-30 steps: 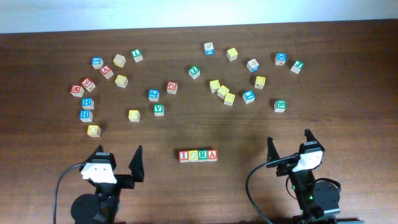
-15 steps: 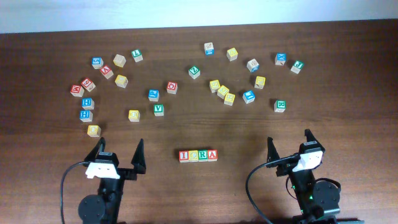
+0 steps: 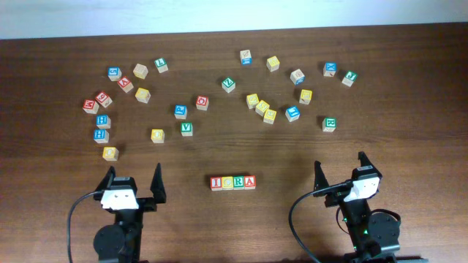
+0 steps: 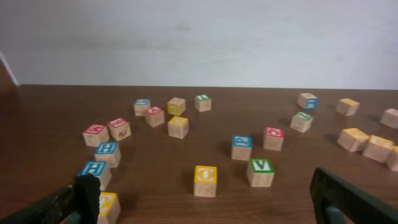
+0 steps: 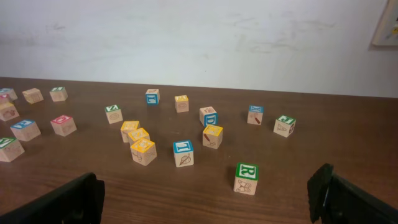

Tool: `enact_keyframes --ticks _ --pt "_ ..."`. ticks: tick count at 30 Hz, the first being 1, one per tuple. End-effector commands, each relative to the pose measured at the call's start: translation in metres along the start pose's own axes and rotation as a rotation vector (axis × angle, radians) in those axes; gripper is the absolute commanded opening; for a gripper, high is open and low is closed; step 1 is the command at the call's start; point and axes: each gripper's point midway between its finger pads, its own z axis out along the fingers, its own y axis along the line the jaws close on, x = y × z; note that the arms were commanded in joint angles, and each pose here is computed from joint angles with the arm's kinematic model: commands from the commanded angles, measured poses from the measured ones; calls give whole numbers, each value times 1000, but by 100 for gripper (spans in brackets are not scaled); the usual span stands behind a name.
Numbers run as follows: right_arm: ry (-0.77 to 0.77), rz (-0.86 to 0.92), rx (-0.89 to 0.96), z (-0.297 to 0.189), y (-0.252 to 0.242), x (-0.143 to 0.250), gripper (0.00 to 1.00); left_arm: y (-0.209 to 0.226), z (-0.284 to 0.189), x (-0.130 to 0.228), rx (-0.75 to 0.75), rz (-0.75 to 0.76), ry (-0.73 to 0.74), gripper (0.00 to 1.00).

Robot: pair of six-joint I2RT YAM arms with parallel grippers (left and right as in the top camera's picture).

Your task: Spell out ICRA

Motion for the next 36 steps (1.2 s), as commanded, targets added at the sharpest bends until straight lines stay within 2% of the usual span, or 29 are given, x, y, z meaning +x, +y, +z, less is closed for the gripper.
enact_keyframes --ticks 1,16,36 --pt "0 -4 10 0 -2 2 98 8 0 2 -48 16 4 99" --pt "0 -4 10 0 -2 2 98 14 -1 2 -78 15 7 99" --pt "0 -4 10 0 -2 2 98 7 0 3 -46 17 7 99"
